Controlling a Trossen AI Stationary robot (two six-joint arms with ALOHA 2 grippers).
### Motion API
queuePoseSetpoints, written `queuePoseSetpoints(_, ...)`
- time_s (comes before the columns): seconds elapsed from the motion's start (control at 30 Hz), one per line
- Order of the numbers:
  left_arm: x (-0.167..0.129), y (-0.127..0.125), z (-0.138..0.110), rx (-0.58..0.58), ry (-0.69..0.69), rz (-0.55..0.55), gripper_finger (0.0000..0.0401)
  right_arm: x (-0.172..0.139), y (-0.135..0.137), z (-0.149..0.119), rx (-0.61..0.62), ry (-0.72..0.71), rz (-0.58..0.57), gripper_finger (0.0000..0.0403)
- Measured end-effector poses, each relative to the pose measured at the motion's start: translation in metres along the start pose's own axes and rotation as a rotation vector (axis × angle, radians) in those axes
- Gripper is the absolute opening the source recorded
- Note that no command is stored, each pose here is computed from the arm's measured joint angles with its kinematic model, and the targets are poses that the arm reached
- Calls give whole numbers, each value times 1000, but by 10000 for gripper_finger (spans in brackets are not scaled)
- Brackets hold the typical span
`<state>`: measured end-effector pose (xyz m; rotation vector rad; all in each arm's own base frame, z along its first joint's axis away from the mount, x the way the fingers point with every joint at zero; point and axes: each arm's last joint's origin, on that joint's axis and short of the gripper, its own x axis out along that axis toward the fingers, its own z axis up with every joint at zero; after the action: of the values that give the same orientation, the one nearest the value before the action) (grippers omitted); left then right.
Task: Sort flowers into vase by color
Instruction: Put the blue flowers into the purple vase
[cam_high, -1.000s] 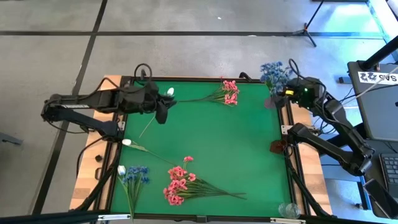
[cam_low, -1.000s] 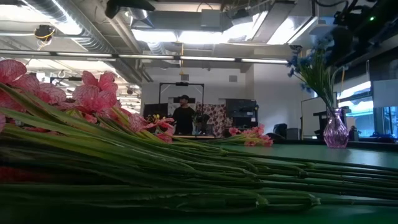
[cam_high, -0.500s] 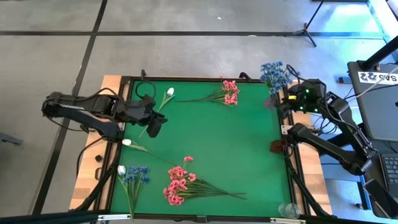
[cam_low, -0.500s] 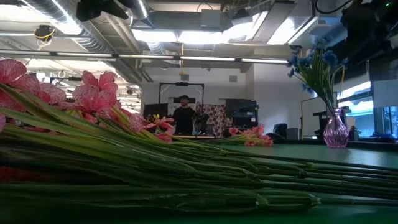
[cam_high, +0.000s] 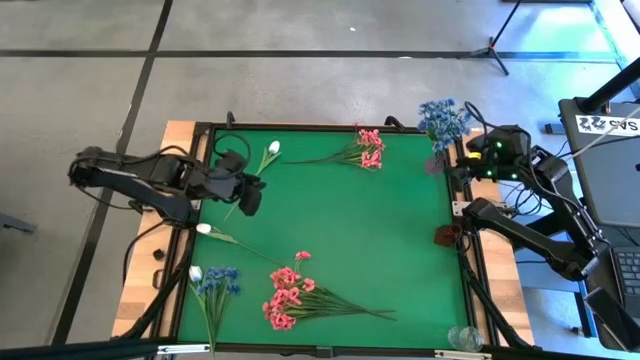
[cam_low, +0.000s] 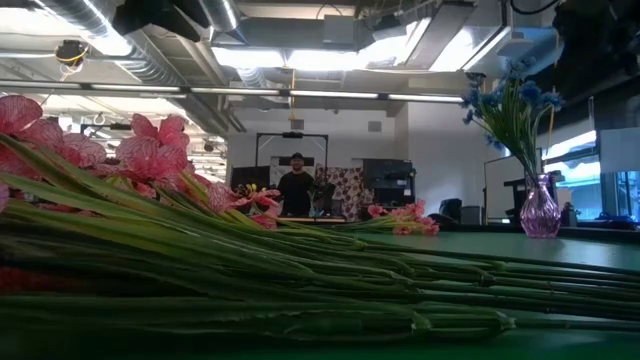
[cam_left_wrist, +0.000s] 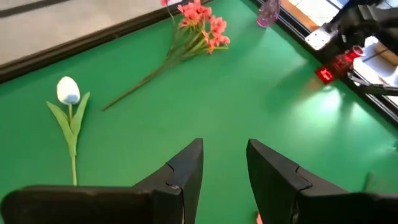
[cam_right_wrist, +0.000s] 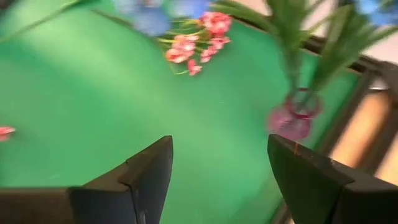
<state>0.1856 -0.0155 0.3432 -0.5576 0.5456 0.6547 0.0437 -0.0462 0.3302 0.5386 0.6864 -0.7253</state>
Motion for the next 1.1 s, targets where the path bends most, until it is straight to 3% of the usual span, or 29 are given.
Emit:
queuePoseSetpoints(0.13, 11, -6, -3, 26, 22, 31, 119, -4, 5, -2, -24, -13, 168, 255)
queuePoseSetpoints(0.33, 36, -18, -12, 109, 102, 68, 119, -26, 12, 5, -86, -83, 266, 212)
queuePoseSetpoints(0.57, 63, -54, -48, 189, 400, -118, 119, -53, 18, 14, -124, -200, 278, 196)
queuePoseSetpoints(0.67, 58, -68, -74, 125, 553, -145, 119, -54, 18, 16, -101, -214, 280, 195)
queuePoseSetpoints(0.77, 46, -80, -98, -14, 657, -125, 119, -54, 18, 16, -100, -223, 263, 195)
queuePoseSetpoints(0.93, 24, -91, -135, -285, 834, 7, 119, -54, 18, 17, -168, -241, 262, 195)
queuePoseSetpoints(1.1, 3, -98, -170, -417, 972, 141, 142, -54, 18, 17, -183, -242, 262, 195)
